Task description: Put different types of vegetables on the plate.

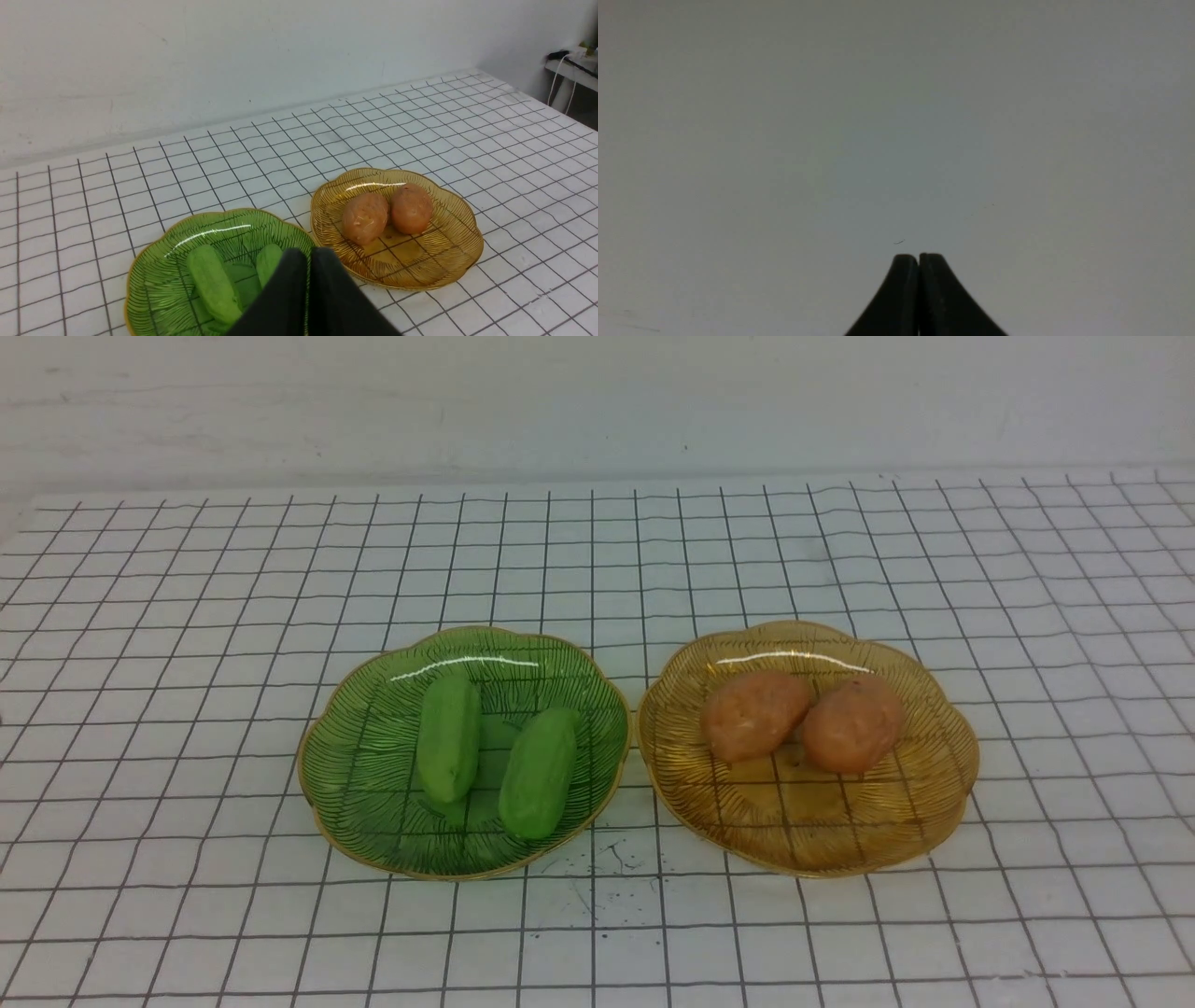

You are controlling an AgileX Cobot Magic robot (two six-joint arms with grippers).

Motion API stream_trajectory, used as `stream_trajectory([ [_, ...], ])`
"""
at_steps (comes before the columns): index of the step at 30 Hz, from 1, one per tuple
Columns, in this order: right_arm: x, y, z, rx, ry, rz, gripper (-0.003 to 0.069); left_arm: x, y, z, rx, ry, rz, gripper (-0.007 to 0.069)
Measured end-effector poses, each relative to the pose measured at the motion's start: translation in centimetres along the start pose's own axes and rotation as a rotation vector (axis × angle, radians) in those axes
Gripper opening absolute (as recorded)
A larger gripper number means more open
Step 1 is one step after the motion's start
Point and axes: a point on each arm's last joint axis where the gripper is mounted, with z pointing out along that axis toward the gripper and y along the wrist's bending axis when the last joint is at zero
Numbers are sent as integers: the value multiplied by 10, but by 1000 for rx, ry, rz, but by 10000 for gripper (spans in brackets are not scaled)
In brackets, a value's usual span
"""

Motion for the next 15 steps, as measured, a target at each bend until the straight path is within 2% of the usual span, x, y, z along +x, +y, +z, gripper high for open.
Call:
stream_trajectory([
  [15, 0, 0, 0, -5, -5, 0, -13, 21, -12, -20, 50, 62, 6, -8],
])
